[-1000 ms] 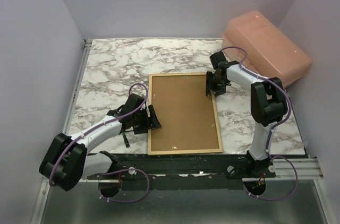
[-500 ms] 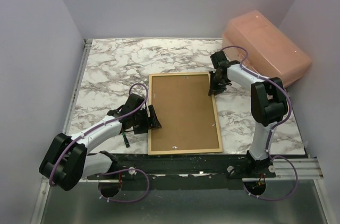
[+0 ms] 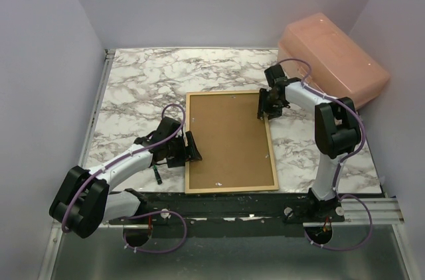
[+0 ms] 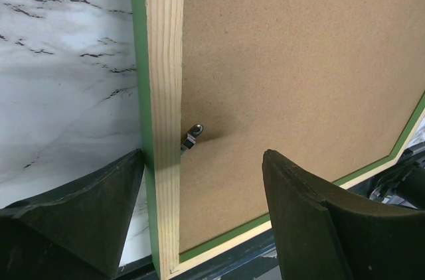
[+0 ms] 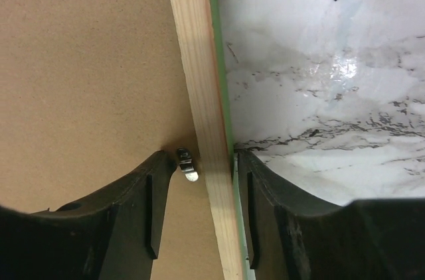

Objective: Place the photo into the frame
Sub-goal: Install the photo frame at the center of the board.

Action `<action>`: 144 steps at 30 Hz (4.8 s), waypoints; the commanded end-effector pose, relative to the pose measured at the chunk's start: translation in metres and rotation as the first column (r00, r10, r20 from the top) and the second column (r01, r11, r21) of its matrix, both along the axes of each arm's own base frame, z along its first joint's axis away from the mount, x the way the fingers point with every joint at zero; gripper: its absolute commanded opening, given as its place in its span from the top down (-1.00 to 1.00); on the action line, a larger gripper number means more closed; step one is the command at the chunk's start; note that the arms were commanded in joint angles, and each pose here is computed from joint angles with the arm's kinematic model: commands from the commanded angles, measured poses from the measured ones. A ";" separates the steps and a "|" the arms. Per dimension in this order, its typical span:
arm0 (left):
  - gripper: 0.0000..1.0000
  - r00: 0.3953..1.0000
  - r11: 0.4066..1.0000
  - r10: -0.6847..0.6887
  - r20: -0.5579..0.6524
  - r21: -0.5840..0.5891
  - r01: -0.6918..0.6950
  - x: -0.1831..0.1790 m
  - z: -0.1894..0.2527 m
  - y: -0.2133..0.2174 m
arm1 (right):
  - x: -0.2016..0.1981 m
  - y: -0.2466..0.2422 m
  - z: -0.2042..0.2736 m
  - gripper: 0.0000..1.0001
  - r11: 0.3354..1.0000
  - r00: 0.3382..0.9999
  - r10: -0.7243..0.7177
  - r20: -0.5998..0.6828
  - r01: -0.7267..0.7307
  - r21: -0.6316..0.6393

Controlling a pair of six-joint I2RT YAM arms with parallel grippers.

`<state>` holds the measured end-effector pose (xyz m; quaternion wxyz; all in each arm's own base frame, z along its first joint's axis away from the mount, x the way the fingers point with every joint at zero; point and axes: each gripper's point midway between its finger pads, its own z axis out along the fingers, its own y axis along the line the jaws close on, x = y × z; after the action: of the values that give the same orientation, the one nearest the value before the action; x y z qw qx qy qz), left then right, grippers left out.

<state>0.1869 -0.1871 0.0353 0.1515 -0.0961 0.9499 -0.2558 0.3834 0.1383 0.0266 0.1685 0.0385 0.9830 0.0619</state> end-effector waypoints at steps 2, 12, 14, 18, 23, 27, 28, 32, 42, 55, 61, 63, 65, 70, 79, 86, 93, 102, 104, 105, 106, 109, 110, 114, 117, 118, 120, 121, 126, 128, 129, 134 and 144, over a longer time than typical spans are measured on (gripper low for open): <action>-0.48 0.996 0.995 -0.011 -0.090 0.095 0.019 -0.024 -0.027 0.020 | -0.005 0.007 -0.016 -0.05 0.994 0.999 -0.026 -0.036 0.030 0.101; -0.48 0.996 0.995 -0.010 -0.092 0.096 0.019 -0.023 -0.029 0.019 | -0.006 -0.010 -0.023 0.04 0.994 0.997 -0.054 -0.050 0.058 0.088; -0.48 0.996 0.995 -0.010 -0.091 0.096 0.018 -0.023 -0.029 0.019 | -0.010 -0.013 -0.026 0.09 0.996 0.997 -0.047 -0.059 0.052 0.077; -0.48 0.996 0.995 -0.009 -0.091 0.096 0.017 -0.024 -0.028 0.020 | -0.020 -0.019 -0.033 0.44 0.998 0.996 -0.046 -0.079 0.050 0.049; -0.48 0.996 0.995 -0.005 -0.090 0.095 0.013 -0.024 -0.028 0.020 | -0.032 -0.029 -0.041 0.84 0.998 0.994 -0.058 -0.097 0.058 0.000; -0.48 0.996 0.996 -0.001 -0.090 0.093 0.009 -0.023 -0.028 0.020 | -0.032 -0.037 -0.045 0.99 0.996 0.993 -0.078 -0.092 0.073 -0.048; -0.48 0.996 0.996 0.000 -0.090 0.093 0.008 -0.024 -0.028 0.020 | -0.031 -0.040 -0.044 0.99 0.995 0.993 -0.083 -0.082 0.078 -0.069; -0.48 0.996 0.996 0.003 -0.088 0.091 0.005 -0.024 -0.028 0.020 | -0.022 -0.048 -0.026 0.99 0.982 0.995 -0.103 0.007 0.103 -0.157; -0.48 0.996 0.997 0.001 -0.084 0.080 0.006 -0.022 -0.025 0.018 | -0.004 -0.027 0.045 0.19 0.994 0.962 -0.059 0.268 0.082 -0.076; -0.48 0.998 0.993 0.023 -0.063 0.114 -0.016 -0.020 -0.019 0.025 | -0.009 -0.010 0.040 -0.50 0.998 0.978 -0.062 0.200 0.063 0.001; -0.50 0.998 0.988 0.065 -0.021 0.143 -0.061 -0.003 -0.009 0.034 | -0.033 -0.011 0.026 -0.75 0.997 0.987 -0.082 0.136 0.079 0.023; -0.50 0.998 0.987 0.065 0.005 0.145 -0.065 0.007 -0.002 0.035 | -0.045 -0.011 0.018 -0.76 0.996 0.991 -0.086 0.107 0.083 0.039; -0.51 0.998 0.986 0.062 0.026 0.155 -0.065 0.018 0.004 0.037 | -0.055 -0.011 0.011 -0.77 0.995 0.993 -0.092 0.079 0.087 0.055; -0.53 0.997 0.981 0.043 0.070 0.185 -0.055 0.053 0.021 0.036 | -0.072 -0.011 0.001 -0.79 0.989 0.995 -0.097 0.032 0.093 0.112; -0.53 0.995 0.967 0.003 0.101 0.251 -0.029 0.126 0.038 0.023 | -0.081 -0.010 0.003 -0.79 0.972 0.994 -0.107 -0.006 0.106 0.211; -0.50 0.996 0.948 -0.019 0.082 0.319 -0.009 0.165 0.030 0.019 | -0.082 -0.009 0.001 -0.79 0.969 0.994 -0.105 -0.023 0.107 0.223; -0.43 0.999 0.927 -0.029 0.043 0.375 0.011 0.183 0.010 0.018 | -0.081 -0.008 -0.004 -0.79 0.968 0.994 -0.100 -0.040 0.106 0.227; -0.26 0.999 0.915 -0.052 0.001 0.402 0.047 0.193 -0.003 0.017 | -0.081 -0.010 -0.005 -0.79 0.970 0.994 -0.099 -0.046 0.107 0.217; -0.23 0.998 0.914 -0.061 -0.004 0.402 0.058 0.191 -0.006 0.016 | -0.080 -0.011 -0.004 -0.79 0.970 0.994 -0.100 -0.043 0.106 0.217; -0.21 0.998 0.913 -0.062 -0.006 0.403 0.059 0.191 -0.007 0.016 | -0.079 -0.011 -0.003 -0.79 0.970 0.994 -0.100 -0.042 0.107 0.217; -0.19 0.998 0.913 -0.064 -0.007 0.403 0.061 0.190 -0.008 0.016 | -0.079 -0.011 -0.003 -0.79 0.970 0.994 -0.102 -0.043 0.108 0.217; -0.03 0.997 0.914 -0.071 -0.019 0.399 0.072 0.187 -0.013 0.015 | -0.079 -0.011 -0.004 -0.79 0.970 0.994 -0.100 -0.044 0.107 0.217; 0.07 0.997 0.914 -0.073 -0.023 0.399 0.076 0.186 -0.015 0.016 | -0.079 -0.011 -0.004 -0.79 0.970 0.994 -0.100 -0.047 0.108 0.216; 0.49 0.997 0.912 -0.079 -0.012 0.404 0.077 0.184 -0.018 0.015 | -0.079 -0.012 -0.004 -0.79 0.970 0.994 -0.102 -0.049 0.110 0.216; 0.88 0.996 0.911 -0.092 -0.010 0.402 0.088 0.184 -0.018 0.015 | -0.079 -0.012 -0.004 -0.79 0.970 0.994 -0.102 -0.050 0.111 0.218; 1.00 0.995 0.911 -0.095 -0.010 0.403 0.092 0.184 -0.018 0.015 | -0.080 -0.011 -0.004 -0.79 0.969 0.994 -0.100 -0.052 0.109 0.220; 1.00 0.995 0.911 -0.099 -0.011 0.402 0.095 0.183 -0.018 0.015 | -0.081 -0.011 -0.005 -0.79 0.969 0.993 -0.100 -0.055 0.110 0.220; 1.00 0.995 0.910 -0.102 -0.012 0.402 0.098 0.183 -0.018 0.015 | -0.081 -0.012 -0.005 -0.79 0.969 0.993 -0.101 -0.055 0.111 0.219; 1.00 0.995 0.917 -0.098 0.004 0.389 0.089 0.181 -0.011 0.014 | -0.081 -0.012 -0.001 -0.79 0.969 0.994 -0.102 -0.049 0.110 0.220; 0.92 0.996 0.918 -0.083 0.025 0.390 0.067 0.181 -0.001 0.015 | -0.081 -0.012 0.001 -0.79 0.969 0.994 -0.097 -0.046 0.104 0.224; 0.72 0.997 0.919 -0.073 0.038 0.391 0.052 0.181 0.004 0.017 | -0.081 -0.011 0.001 -0.79 0.969 0.994 -0.095 -0.045 0.103 0.226; 0.09 0.995 0.912 -0.025 0.102 0.409 -0.019 0.183 0.033 0.027 | -0.081 -0.009 0.003 -0.79 0.967 0.995 -0.086 -0.046 0.095 0.238; -0.29 0.994 0.925 -0.036 0.106 0.380 -0.006 0.181 0.034 0.018 | -0.085 -0.008 -0.001 -0.79 0.967 0.995 -0.079 -0.059 0.090 0.239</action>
<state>0.3714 -0.1655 0.0756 0.2260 -0.0469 0.9703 -0.0719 0.3087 0.1292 0.0317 0.1672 0.1058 0.9657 0.1682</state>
